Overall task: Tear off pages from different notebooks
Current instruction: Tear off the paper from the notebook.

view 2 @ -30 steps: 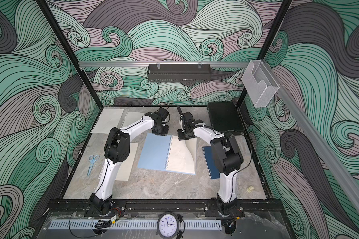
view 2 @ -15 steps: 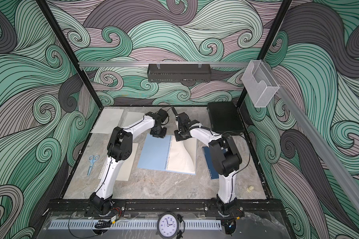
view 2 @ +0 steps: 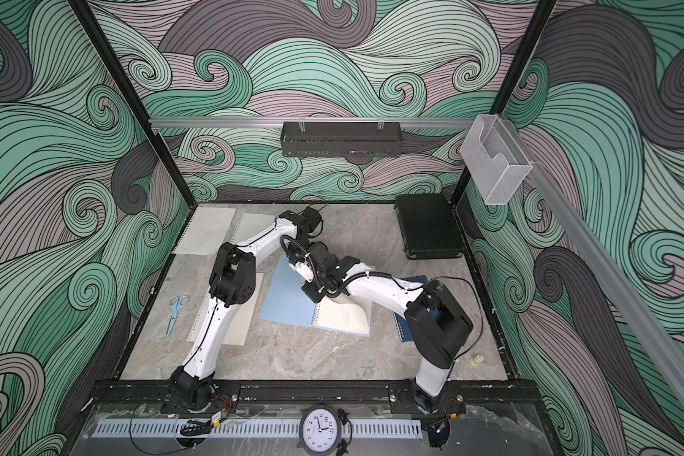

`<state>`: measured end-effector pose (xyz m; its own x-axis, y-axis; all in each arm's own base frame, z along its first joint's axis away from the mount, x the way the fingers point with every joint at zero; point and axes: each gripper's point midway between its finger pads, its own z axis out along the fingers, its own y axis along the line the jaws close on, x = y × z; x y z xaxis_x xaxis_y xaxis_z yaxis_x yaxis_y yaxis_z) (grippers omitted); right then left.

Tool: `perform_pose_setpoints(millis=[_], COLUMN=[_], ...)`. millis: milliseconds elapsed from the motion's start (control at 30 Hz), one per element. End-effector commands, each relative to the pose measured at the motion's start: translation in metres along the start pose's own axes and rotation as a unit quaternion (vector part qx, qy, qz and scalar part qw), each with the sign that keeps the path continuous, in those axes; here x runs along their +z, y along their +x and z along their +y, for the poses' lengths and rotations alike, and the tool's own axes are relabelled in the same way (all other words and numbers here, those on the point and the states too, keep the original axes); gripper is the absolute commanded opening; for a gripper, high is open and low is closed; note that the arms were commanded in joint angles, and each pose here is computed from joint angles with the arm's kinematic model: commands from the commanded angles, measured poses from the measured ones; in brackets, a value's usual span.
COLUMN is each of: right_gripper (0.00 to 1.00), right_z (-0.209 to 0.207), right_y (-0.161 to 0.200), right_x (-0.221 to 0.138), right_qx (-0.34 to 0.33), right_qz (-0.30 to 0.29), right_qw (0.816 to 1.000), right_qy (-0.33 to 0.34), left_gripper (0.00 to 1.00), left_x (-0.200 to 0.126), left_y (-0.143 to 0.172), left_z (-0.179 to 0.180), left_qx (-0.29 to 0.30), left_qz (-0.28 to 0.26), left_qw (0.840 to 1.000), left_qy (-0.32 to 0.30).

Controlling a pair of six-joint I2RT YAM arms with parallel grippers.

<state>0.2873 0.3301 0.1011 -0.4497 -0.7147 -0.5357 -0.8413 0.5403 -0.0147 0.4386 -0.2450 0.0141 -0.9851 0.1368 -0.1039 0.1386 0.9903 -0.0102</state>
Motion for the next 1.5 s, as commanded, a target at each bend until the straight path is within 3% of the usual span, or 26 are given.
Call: perform_pose_setpoints(millis=[0, 167, 333, 533, 633, 833, 1033, 1200, 1333, 1467], right_gripper=[0.00, 0.00, 0.00, 0.00, 0.00, 0.00, 0.00, 0.00, 0.00, 0.00], right_z=[-0.011, 0.025, 0.100, 0.234, 0.272, 0.260, 0.251, 0.281, 0.292, 0.247], right_y=[-0.002, -0.010, -0.023, 0.008, 0.031, 0.037, 0.035, 0.043, 0.054, 0.046], right_x=[-0.008, -0.022, -0.060, -0.100, -0.109, -0.127, -0.163, -0.197, -0.194, -0.191], right_qx=[-0.015, -0.019, -0.010, -0.023, -0.014, -0.012, -0.026, -0.068, -0.064, -0.027], right_qz=[-0.007, -0.037, -0.106, -0.161, -0.182, -0.200, -0.231, -0.258, -0.247, -0.264], right_qw=[0.999, 0.999, 0.993, 0.973, 0.964, 0.967, 0.958, 0.943, 0.944, 0.957], right_qy=[0.035, 0.005, -0.047, -0.163, -0.194, -0.160, -0.171, -0.201, -0.208, -0.116], left_gripper=[0.33, 0.32, 0.30, 0.30, 0.30, 0.30, 0.30, 0.30, 0.30, 0.30], left_x=[0.062, 0.062, 0.062, 0.063, 0.063, 0.063, 0.063, 0.063, 0.063, 0.063], left_y=[0.071, 0.071, 0.072, 0.074, 0.073, 0.073, 0.075, 0.075, 0.075, 0.072], left_z=[0.020, 0.021, 0.020, 0.019, 0.018, 0.017, 0.015, 0.015, 0.015, 0.011], left_qx=[-0.015, -0.019, -0.021, -0.026, -0.028, -0.029, -0.031, -0.033, -0.032, -0.033], left_qz=[0.151, 0.150, 0.151, 0.155, 0.153, 0.152, 0.151, 0.151, 0.151, 0.148], left_qw=[0.988, 0.988, 0.988, 0.987, 0.987, 0.988, 0.988, 0.988, 0.988, 0.988], left_qy=[-0.037, -0.036, -0.033, -0.031, -0.029, -0.027, -0.019, -0.020, -0.019, -0.011])
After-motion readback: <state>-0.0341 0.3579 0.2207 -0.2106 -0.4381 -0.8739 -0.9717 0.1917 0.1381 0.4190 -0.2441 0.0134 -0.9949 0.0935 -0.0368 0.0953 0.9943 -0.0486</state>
